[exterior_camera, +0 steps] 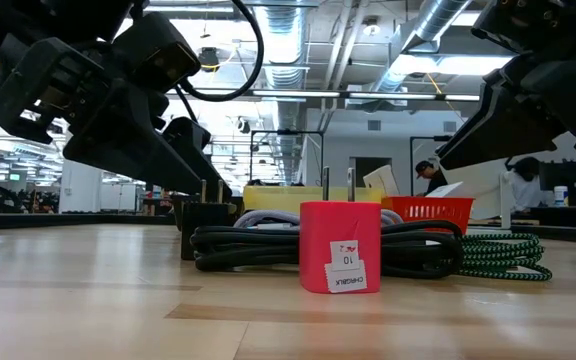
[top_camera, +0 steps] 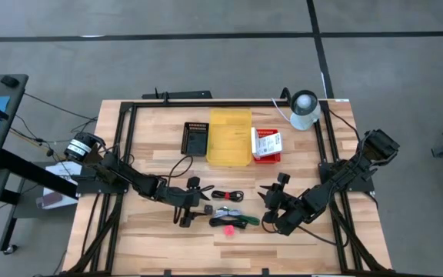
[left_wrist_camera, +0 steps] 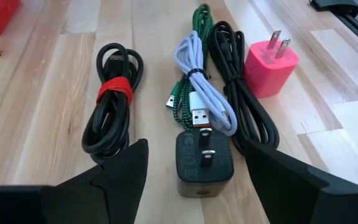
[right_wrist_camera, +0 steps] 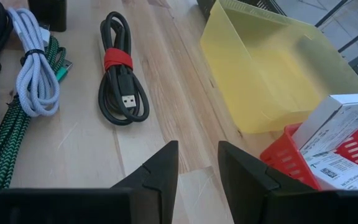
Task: Pick and place items into bin
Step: Put the black charger adapter into the black bin
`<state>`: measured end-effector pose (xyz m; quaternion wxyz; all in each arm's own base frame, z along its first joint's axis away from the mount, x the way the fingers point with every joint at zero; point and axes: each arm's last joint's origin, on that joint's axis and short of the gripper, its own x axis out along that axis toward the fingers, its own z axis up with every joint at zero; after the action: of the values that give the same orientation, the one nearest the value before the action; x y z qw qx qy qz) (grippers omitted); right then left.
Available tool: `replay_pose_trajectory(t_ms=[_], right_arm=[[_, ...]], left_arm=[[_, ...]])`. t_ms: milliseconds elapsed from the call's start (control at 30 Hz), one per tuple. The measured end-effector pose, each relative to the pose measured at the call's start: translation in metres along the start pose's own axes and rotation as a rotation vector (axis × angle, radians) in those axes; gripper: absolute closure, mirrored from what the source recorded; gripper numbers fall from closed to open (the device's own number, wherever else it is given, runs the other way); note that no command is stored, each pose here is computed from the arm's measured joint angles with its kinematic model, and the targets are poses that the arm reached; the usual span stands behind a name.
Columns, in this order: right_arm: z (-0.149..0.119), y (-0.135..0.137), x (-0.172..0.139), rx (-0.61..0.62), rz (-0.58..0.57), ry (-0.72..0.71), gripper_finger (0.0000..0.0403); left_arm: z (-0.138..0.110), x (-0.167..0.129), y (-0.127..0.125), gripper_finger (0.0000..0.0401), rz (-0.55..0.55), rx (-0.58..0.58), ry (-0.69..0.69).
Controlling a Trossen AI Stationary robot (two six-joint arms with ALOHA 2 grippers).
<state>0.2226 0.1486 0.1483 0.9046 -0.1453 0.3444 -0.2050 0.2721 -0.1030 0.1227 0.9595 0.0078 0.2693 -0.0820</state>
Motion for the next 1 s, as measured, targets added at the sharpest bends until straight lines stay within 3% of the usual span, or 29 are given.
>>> replay_pose_trajectory(t_ms=[367,1000], right_arm=[[0.0,0.0,0.0,0.0,-0.001,0.001,0.0295],[-0.001,-0.001,0.0,-0.006,-0.004,0.006,0.0295]], left_arm=[[-0.011,0.014,-0.002,0.0143,-0.022,0.006,0.04],[-0.007,0.019,0.0,0.0159,-0.036,0.002,0.047]])
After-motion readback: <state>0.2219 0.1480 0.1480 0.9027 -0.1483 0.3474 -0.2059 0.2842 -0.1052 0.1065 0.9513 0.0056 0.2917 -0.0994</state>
